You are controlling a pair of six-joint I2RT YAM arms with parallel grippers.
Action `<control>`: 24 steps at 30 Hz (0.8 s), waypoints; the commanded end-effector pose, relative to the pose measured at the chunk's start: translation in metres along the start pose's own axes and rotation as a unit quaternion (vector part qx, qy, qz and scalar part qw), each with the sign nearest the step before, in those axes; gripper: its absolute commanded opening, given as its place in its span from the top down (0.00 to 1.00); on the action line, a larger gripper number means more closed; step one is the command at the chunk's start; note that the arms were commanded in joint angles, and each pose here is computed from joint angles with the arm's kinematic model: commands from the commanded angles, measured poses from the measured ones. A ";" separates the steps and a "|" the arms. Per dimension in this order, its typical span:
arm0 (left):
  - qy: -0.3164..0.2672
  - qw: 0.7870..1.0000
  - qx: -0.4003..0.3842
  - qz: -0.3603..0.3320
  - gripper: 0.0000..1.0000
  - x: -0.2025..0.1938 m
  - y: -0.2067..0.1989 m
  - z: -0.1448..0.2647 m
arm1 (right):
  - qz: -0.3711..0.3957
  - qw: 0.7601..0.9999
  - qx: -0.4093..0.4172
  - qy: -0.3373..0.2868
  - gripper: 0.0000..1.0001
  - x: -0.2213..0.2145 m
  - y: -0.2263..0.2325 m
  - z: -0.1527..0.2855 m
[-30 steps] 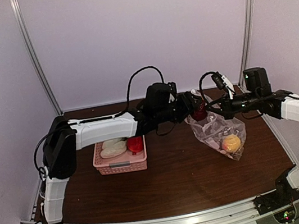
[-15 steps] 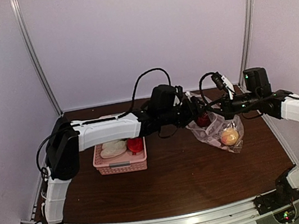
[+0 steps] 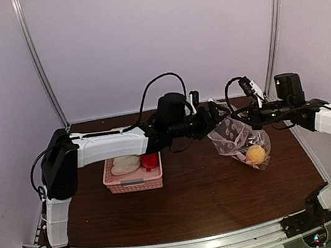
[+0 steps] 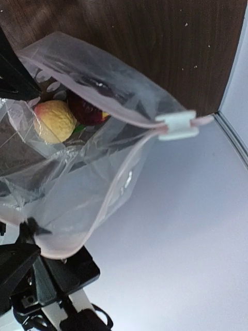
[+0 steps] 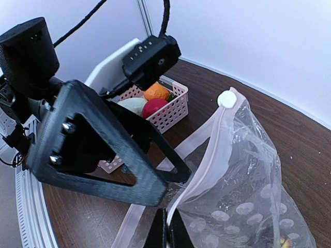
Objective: Place the food in the zip-top bag and seal the zipper
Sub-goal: Place the fake fruit in the zipper food storage bag, then pick up the fake fruit from the bin.
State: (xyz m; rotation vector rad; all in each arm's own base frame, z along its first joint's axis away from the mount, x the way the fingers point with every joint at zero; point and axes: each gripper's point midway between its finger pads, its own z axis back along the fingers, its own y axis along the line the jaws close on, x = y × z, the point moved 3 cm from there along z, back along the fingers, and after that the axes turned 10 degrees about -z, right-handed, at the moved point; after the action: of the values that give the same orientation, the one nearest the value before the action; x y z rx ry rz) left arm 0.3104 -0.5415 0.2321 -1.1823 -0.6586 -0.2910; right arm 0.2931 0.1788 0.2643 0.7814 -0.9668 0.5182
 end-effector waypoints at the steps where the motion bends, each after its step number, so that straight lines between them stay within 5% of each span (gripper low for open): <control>1: -0.035 0.991 -0.125 -0.037 0.03 0.031 -0.076 0.034 | 0.003 1.000 -0.010 0.001 1.00 -0.004 -0.005 0.003; 8: 0.002 0.989 -0.100 -0.110 0.03 0.015 -0.081 0.083 | 0.008 0.999 -0.035 -0.002 1.00 -0.005 -0.018 0.009; 11: 0.035 0.982 0.010 -0.184 0.03 0.001 -0.050 0.110 | 0.021 0.998 -0.058 0.002 1.00 -0.008 -0.025 0.011; 18: 0.024 0.884 0.345 -0.314 0.02 0.017 0.038 0.232 | 0.032 0.997 -0.074 0.022 1.00 -0.007 -0.028 0.017; 21: 0.075 0.847 0.422 -0.314 0.02 0.012 0.072 0.269 | 0.040 0.994 -0.086 0.046 1.00 -0.006 -0.028 0.022; 24: 0.115 0.832 0.449 -0.306 0.02 0.003 0.093 0.291 | 0.050 0.991 -0.104 0.063 1.00 -0.007 -0.029 0.028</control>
State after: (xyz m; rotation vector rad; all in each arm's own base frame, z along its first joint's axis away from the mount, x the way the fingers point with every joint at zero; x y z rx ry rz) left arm 0.2713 -0.2983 0.2757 -0.3169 -0.9701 -0.5095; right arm 0.2992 0.1494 0.2514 0.6067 -0.9444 0.5211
